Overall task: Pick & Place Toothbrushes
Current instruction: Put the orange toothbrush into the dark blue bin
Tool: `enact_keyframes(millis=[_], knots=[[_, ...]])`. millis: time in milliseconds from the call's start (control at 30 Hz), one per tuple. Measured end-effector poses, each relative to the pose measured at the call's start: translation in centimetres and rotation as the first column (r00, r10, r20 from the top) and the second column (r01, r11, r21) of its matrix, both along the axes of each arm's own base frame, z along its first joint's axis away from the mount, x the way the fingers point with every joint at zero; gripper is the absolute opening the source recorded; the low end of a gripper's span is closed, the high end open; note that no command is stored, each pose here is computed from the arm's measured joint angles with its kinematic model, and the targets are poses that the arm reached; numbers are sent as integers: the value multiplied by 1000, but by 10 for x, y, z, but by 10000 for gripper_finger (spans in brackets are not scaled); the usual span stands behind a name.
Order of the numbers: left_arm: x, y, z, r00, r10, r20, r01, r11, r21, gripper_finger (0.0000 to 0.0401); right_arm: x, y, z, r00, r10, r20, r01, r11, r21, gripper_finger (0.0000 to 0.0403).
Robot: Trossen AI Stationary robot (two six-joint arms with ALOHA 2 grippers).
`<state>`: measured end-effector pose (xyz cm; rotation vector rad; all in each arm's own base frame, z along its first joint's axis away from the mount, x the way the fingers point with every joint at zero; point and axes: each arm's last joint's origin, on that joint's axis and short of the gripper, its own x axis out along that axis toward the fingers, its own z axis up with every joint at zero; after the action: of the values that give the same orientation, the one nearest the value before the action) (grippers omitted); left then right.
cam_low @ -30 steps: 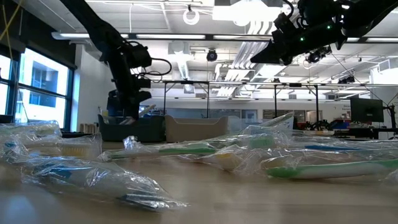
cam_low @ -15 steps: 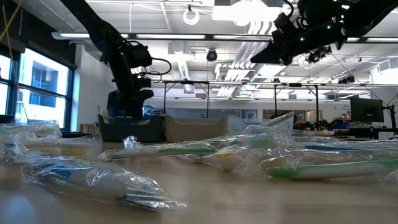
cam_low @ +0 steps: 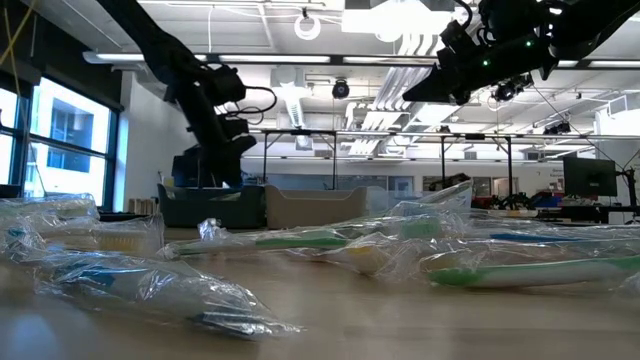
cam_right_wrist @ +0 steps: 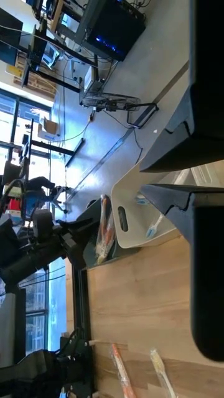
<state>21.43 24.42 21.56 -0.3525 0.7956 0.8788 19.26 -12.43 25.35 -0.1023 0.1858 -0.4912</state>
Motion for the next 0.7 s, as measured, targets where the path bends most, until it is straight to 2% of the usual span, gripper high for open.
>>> enact_keyframes(millis=[200, 467, 567, 700], knots=[[4, 2, 3, 997, -35, 64, 34, 999, 16, 118, 0, 0, 0, 1000, -11, 10, 11, 1000, 17, 34], [4, 1, 3, 996, -53, 78, 53, 999, 4, 117, -5, -7, 1, 959, -278, 57, 273, 958, 85, 34], [4, 1, 3, 996, -51, 79, 51, 999, 2, 117, -6, -8, 1, 942, -330, 54, 325, 942, 77, 34], [4, 1, 3, 996, -50, 73, 51, 999, -6, 117, -6, -8, 1, 939, -340, 61, 334, 938, 89, 34]])
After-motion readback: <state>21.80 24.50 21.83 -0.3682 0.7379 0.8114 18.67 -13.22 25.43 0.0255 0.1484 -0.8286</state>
